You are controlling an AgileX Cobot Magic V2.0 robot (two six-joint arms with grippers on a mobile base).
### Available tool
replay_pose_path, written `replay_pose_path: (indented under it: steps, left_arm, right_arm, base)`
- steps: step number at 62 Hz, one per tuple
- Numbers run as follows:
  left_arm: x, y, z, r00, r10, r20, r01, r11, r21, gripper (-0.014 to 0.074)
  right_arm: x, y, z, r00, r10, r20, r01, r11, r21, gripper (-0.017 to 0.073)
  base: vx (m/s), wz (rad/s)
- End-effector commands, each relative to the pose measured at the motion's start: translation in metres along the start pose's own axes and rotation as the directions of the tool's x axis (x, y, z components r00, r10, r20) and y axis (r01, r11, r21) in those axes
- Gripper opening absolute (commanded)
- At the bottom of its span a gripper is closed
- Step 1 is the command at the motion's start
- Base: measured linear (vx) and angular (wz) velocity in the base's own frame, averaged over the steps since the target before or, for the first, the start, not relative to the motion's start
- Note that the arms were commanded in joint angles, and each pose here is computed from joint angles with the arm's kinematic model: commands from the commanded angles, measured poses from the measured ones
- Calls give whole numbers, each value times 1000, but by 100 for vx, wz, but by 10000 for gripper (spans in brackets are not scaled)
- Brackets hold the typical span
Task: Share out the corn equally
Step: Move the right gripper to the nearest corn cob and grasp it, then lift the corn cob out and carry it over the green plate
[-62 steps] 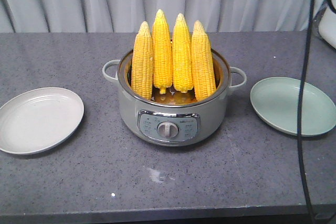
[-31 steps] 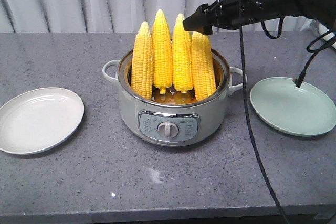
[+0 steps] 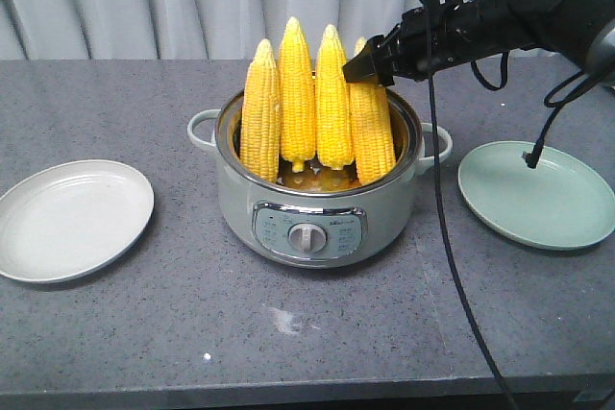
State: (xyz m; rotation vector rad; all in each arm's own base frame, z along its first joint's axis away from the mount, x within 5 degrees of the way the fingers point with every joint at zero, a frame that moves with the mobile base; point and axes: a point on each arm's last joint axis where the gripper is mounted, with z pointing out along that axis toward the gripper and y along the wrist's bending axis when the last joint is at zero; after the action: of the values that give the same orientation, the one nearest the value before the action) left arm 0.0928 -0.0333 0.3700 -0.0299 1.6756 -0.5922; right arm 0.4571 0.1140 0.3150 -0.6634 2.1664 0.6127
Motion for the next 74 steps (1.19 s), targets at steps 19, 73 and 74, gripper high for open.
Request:
replay_pose_path:
  steps: [19, 73, 74]
  left_arm:
    - [-14, -3, -1, 997, -11, 70, 11, 1000, 1, 537]
    - [-14, -3, -1, 997, -10, 72, 10, 1000, -1, 537]
    - [-14, -3, -1, 997, -10, 72, 10, 1000, -1, 537]
  right_arm:
    - [-36, 20, -45, 986, -106, 130, 102, 994, 41, -13]
    - [-70, 161, -308, 879, -300, 371, 176, 926, 333, -4]
    - [-68, 162, -312, 883, -298, 363, 169, 922, 348, -4]
  base:
    - [0, 0]
    - [0, 0]
    - [0, 0]
